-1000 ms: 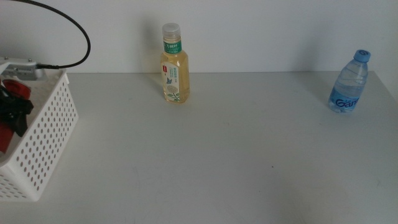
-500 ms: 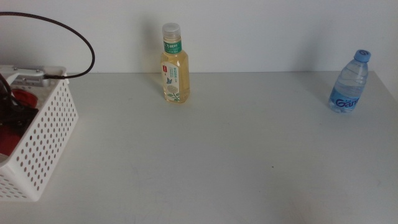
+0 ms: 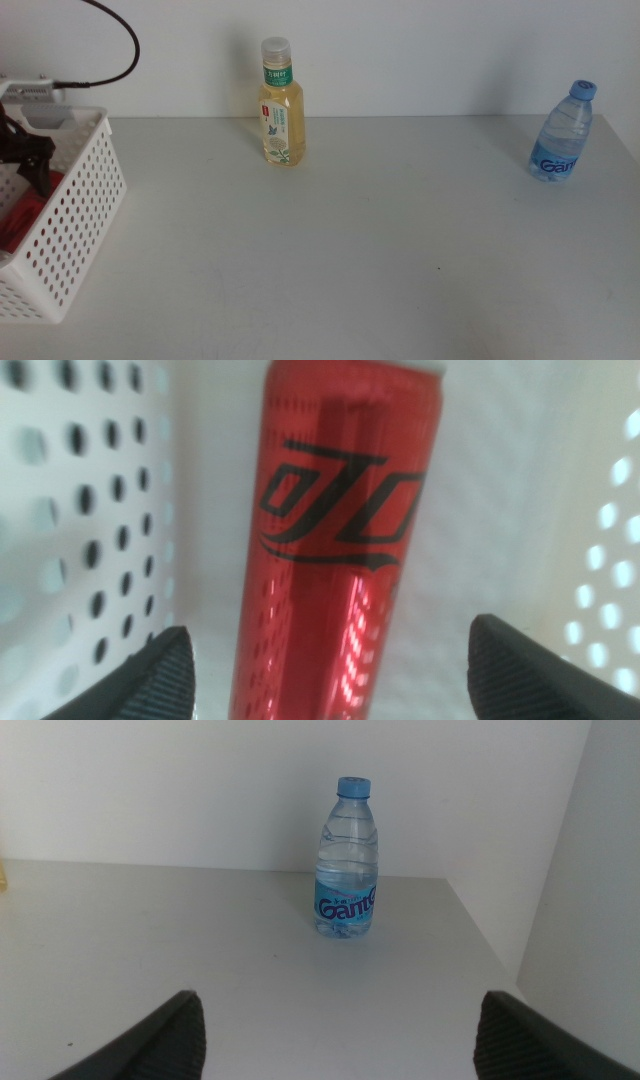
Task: Use arms to grab the bottles and put them into the dustbin to the left of the table.
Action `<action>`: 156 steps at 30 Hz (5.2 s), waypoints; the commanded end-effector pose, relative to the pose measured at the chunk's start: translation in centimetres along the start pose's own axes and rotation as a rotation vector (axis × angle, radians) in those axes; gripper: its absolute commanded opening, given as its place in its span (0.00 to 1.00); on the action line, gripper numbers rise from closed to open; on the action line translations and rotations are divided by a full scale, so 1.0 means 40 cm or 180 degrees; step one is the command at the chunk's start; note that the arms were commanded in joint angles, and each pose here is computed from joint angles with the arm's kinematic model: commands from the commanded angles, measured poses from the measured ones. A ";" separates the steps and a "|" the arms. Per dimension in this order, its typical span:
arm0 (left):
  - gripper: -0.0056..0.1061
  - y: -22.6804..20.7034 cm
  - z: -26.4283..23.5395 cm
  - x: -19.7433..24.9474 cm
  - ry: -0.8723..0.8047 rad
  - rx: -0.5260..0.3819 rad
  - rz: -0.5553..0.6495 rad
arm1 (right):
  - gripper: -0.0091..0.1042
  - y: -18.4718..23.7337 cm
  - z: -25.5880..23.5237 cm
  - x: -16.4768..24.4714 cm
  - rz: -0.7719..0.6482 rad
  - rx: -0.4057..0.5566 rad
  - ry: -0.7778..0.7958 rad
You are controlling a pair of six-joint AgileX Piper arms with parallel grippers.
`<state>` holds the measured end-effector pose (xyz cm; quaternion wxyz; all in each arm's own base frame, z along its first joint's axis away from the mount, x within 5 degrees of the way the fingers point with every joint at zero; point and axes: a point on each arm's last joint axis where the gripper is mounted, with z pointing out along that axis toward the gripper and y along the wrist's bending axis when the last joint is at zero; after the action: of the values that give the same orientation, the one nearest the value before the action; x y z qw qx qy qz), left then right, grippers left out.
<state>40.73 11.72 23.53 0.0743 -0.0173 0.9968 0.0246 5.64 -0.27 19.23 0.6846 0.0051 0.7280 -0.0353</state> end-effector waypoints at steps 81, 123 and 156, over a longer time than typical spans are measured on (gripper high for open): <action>0.89 -0.485 -0.187 0.534 -0.3701 0.1265 0.1029 | 0.74 -0.004 -0.006 -0.026 -0.0058 0.0066 -0.0321; 0.89 -0.647 0.030 -0.041 -0.4044 0.1637 0.1094 | 0.74 -0.004 -0.006 -0.026 -0.0058 0.0066 -0.0321; 0.89 -0.669 0.091 -0.178 -0.4094 0.1856 0.1294 | 0.74 -0.004 -0.006 -0.026 -0.0058 0.0066 -0.0321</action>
<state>49.10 -14.23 14.90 0.5881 0.2064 0.7565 -0.1980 5.64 -0.27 19.23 0.6846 0.0051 0.7280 -0.0353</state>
